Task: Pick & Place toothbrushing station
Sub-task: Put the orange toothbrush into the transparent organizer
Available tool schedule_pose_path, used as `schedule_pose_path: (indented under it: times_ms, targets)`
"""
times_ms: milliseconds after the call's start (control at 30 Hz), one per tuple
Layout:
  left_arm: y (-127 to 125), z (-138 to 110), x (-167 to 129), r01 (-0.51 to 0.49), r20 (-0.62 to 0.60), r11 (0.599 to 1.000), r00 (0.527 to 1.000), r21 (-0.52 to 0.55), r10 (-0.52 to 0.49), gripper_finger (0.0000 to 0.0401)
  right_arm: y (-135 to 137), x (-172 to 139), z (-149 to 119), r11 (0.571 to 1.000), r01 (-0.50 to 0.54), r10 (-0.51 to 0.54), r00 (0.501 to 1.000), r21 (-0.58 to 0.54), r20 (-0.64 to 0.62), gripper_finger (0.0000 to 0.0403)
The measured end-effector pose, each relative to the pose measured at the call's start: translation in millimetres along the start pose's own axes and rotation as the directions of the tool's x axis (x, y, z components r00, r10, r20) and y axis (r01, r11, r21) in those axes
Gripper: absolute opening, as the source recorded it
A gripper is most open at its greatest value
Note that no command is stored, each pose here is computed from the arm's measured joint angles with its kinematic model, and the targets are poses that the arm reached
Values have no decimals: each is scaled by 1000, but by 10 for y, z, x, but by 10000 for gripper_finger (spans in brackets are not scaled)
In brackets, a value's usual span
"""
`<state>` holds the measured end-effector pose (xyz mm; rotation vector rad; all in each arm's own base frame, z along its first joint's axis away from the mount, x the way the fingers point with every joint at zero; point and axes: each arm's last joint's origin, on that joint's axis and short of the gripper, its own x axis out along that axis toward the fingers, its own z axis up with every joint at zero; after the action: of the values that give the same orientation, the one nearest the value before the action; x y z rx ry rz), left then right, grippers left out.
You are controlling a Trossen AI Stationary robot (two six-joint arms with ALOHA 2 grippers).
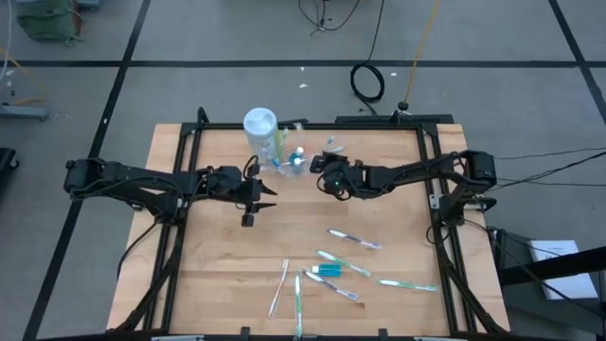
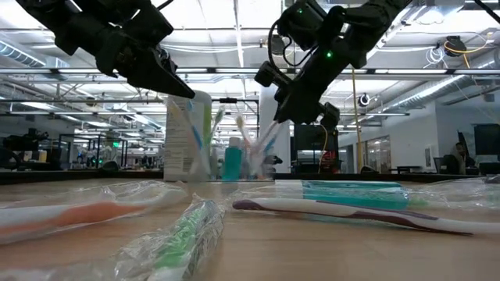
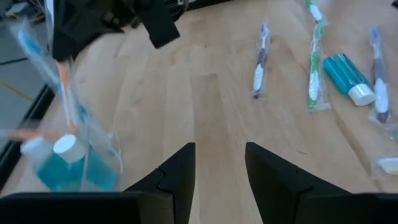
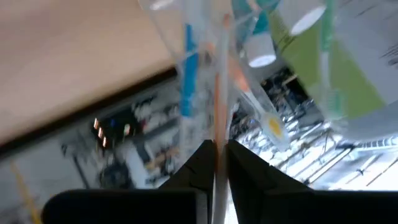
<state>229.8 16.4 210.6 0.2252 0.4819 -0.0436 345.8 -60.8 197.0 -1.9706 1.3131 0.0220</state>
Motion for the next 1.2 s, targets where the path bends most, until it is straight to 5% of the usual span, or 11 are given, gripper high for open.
schedule_pose_path:
  times_ms: [233, 600, 800, 1000, 1100, 1200]
  targets:
    - [2, -1, 0, -8, -3, 999, 1000, 39, 8, 145, 35, 142, -82, 995, 57, -72, 979, 83, 188, 61]
    - [2, -1, 0, -8, -2, 997, 1000, 72, 9, 145, -66, 323, -391, 890, 205, -281, 950, 407, 134, 115]
    - [3, 0, 0, -9, -2, 997, 1000, 78, 9, 145, 31, 365, -327, 866, 82, -309, 863, 494, 400, 131]
    - [3, 0, 1, -9, -2, 997, 1000, 78, 9, 145, 98, 357, -266, 838, 42, -308, 860, 544, 408, 134]
    - [3, -1, 0, -9, -2, 997, 1000, 78, 9, 145, 88, 349, -266, 778, 47, -355, 856, 626, 377, 133]
    - [3, 0, 0, -9, -2, 997, 1000, 75, 9, 145, 31, 302, -257, 655, 30, -417, 848, 755, 328, 134]
